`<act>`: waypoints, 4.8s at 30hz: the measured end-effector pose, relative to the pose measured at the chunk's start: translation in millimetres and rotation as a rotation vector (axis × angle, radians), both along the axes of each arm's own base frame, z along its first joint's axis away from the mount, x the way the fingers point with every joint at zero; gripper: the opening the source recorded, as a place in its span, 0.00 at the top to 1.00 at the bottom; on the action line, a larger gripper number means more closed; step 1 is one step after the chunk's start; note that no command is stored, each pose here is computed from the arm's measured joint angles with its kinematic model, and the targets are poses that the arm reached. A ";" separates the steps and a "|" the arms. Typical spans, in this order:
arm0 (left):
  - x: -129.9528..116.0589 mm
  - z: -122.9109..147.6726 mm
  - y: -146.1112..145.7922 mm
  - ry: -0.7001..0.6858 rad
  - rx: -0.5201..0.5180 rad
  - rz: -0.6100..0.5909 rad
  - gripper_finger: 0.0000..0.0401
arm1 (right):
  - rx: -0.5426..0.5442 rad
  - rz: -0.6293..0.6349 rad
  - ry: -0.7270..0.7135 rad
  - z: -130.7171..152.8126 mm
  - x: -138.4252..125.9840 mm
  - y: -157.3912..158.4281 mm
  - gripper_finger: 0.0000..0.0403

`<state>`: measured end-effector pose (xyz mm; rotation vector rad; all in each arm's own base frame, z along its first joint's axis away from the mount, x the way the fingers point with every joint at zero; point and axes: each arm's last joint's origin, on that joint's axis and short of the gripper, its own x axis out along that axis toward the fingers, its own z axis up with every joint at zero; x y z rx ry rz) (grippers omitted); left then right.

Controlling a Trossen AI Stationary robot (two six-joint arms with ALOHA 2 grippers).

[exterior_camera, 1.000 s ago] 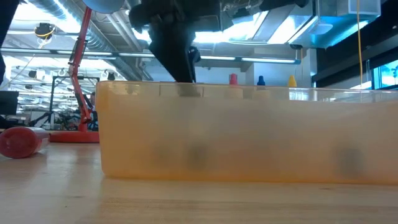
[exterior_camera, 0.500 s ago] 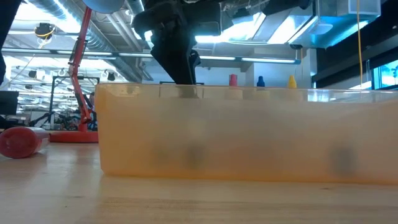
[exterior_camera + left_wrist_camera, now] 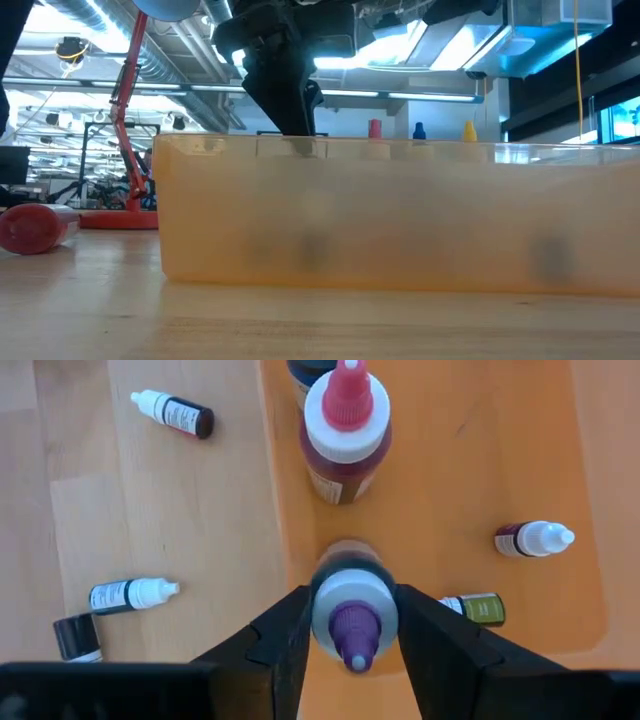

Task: Pick & Place food coloring
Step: Put the big purple food coloring bottle into the orange bin, then put the top small red food coloring bottle into the orange bin

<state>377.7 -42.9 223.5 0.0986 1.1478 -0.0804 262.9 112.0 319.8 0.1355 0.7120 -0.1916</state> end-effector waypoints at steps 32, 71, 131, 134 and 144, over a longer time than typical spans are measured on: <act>-99.4 69.5 21.5 -0.536 -0.128 0.014 0.64 | -0.120 -0.228 0.307 -36.5 -10.4 -56.1 0.18; -173.1 35.1 40.5 -0.842 -0.135 0.100 0.64 | 0.089 -0.503 0.328 -146.3 0.6 -191.0 0.18; -174.8 30.2 40.6 -0.791 -0.096 0.076 0.64 | 0.053 -0.129 0.056 -28.4 24.4 10.2 0.84; -174.8 30.2 40.6 -0.791 -0.096 0.076 0.64 | 0.060 -0.101 0.065 -44.1 22.6 35.8 0.84; -174.9 29.9 40.6 -0.788 -0.086 0.066 0.64 | 0.034 -0.128 0.201 -114.5 37.9 74.8 0.84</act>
